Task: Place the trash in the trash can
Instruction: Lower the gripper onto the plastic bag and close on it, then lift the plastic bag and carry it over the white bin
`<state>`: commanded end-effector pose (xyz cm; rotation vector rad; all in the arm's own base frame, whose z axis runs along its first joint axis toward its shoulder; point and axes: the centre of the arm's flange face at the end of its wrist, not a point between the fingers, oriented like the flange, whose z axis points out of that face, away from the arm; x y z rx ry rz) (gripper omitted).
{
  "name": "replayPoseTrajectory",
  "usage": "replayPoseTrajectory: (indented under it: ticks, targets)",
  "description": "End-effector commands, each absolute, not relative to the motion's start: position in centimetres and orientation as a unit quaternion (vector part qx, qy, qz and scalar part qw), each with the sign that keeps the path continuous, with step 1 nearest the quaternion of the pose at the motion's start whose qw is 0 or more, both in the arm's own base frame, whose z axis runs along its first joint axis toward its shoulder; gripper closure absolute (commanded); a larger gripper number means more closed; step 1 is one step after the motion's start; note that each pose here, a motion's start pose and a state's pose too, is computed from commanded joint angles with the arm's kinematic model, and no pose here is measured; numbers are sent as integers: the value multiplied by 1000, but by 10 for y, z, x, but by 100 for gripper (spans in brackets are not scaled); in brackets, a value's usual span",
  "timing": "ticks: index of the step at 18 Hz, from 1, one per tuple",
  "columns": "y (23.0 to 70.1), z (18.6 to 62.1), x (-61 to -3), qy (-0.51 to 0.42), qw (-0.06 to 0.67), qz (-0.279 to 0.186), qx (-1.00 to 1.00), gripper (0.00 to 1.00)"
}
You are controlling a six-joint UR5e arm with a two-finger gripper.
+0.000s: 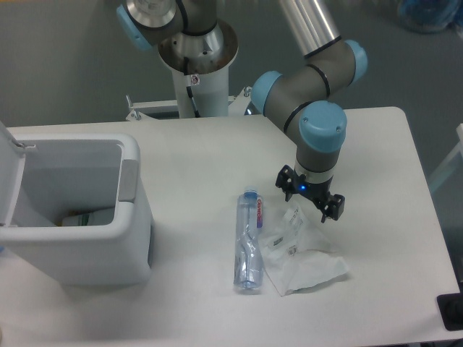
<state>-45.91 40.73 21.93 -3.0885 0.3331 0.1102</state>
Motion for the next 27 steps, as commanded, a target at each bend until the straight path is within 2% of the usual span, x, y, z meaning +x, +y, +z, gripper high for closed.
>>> replayPoseTrajectory:
  ticks: [10, 11, 14, 15, 16, 19, 21, 24, 27]
  targets:
    - [419, 207, -460, 84, 22, 34, -996, 0]
    - [420, 208, -460, 84, 22, 35, -996, 3]
    - [420, 208, -460, 67, 22, 35, -997, 49]
    - [421, 210, -461, 61, 23, 37, -997, 67]
    - [420, 211, -461, 60, 22, 38, -997, 100]
    - [423, 222, -466, 60, 27, 48, -997, 100]
    - [432, 277, -500, 43, 62, 95, -993, 100]
    - [429, 340, -517, 16, 138, 114, -984, 100]
    - [416, 394, -525, -19, 226, 94, -970, 100]
